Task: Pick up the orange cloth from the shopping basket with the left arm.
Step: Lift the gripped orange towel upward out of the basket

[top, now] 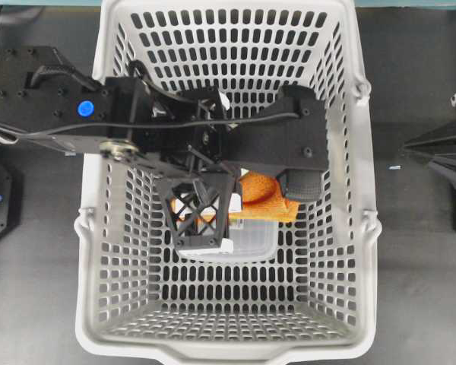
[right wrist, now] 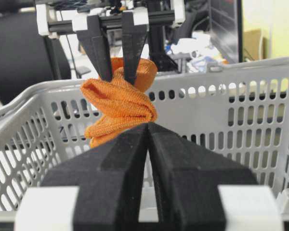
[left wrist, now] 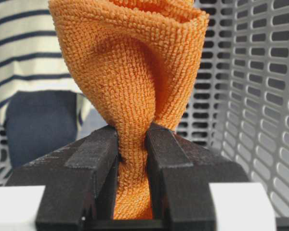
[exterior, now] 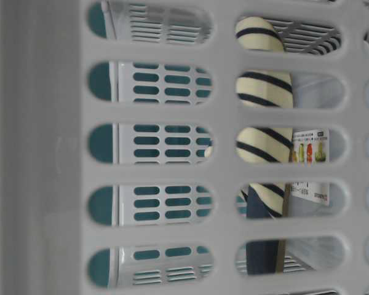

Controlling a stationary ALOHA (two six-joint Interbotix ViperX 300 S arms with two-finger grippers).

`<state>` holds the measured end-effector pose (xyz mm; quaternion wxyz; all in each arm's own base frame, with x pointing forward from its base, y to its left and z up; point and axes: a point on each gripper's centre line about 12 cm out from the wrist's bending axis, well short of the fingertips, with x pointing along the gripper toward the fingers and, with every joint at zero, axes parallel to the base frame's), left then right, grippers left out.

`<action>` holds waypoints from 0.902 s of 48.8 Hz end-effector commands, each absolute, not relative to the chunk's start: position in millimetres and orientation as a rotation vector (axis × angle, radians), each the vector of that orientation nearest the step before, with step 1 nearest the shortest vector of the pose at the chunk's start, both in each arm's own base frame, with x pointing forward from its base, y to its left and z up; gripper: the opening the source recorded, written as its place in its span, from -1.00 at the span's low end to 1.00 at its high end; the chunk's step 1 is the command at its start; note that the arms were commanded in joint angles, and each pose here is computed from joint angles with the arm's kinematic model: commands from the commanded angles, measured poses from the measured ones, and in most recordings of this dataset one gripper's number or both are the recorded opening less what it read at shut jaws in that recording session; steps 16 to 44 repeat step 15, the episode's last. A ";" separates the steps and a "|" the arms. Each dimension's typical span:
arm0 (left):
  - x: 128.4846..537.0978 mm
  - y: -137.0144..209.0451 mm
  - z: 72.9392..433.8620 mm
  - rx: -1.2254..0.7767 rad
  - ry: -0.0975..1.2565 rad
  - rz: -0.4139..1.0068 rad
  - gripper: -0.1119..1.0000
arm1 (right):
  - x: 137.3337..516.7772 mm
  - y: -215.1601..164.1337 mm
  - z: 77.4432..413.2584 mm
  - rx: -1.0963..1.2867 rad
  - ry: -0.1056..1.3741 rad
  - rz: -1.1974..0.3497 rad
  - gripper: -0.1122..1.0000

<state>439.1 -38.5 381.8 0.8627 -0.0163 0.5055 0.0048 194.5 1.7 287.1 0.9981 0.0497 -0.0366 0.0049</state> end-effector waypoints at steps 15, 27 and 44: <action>431.5 -34.1 406.5 -0.040 0.995 0.014 -0.54 | 195.3 2.1 288.5 0.104 -0.081 0.012 -0.79; 431.5 -34.1 406.5 -0.040 0.995 0.014 -0.54 | 195.3 2.1 288.5 0.104 -0.081 0.012 -0.79; 431.5 -34.1 406.5 -0.040 0.995 0.014 -0.54 | 195.3 2.1 288.5 0.104 -0.081 0.012 -0.79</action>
